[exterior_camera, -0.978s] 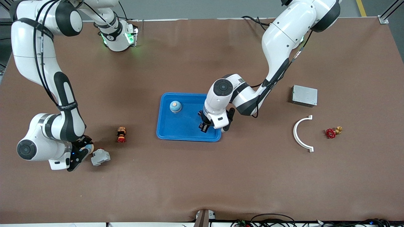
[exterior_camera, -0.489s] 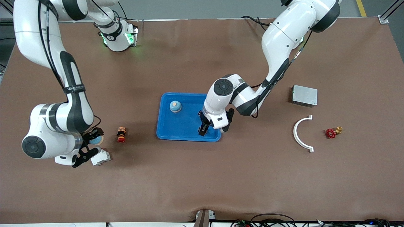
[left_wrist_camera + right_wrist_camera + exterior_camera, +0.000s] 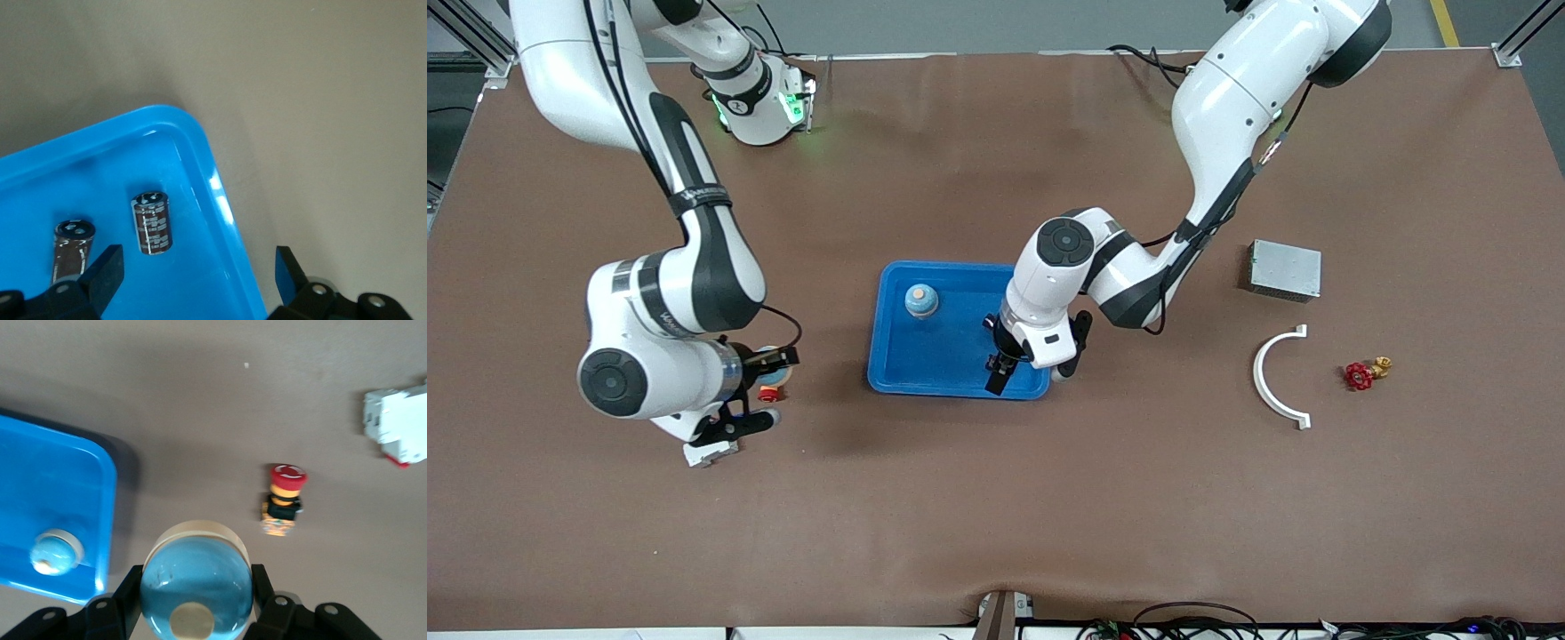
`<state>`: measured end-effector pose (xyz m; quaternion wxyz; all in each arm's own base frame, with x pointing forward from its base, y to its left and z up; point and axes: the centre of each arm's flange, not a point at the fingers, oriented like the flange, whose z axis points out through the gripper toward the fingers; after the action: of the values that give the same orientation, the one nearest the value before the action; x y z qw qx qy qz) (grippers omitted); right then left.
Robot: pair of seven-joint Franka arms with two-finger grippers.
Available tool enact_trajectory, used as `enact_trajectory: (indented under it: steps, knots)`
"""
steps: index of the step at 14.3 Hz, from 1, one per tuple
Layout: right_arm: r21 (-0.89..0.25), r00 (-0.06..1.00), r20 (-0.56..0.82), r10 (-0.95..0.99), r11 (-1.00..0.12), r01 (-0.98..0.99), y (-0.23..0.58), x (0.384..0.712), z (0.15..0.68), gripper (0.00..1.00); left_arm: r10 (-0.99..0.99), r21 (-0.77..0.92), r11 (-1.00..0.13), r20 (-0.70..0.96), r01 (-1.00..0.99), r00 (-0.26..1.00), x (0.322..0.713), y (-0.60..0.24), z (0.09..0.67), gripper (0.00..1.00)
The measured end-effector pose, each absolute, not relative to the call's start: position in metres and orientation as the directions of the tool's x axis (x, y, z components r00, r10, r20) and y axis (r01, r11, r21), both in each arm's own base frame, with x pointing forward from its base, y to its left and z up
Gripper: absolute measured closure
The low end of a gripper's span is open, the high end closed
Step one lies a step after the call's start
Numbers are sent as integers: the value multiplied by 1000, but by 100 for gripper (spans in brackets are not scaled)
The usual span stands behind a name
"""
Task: Place electrolytic capacitor and blue bell in tray
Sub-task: 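Set the second bell in the tray with the right gripper while the left gripper withdraws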
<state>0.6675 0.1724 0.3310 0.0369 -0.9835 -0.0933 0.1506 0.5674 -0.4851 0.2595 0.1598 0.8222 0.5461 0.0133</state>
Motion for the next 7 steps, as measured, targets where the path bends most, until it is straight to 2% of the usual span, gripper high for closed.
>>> enact_trajectory:
  steps: [5, 7]
  knots:
    - [-62, 974, -223, 49, -997, 36, 263, 649, 328, 32, 873, 301, -427, -107, 853, 475, 581, -469, 289, 0]
    - [-60, 979, -203, 32, -998, 21, 295, 640, 319, 32, 833, 282, -517, -54, 808, 551, 582, -462, 303, 0]
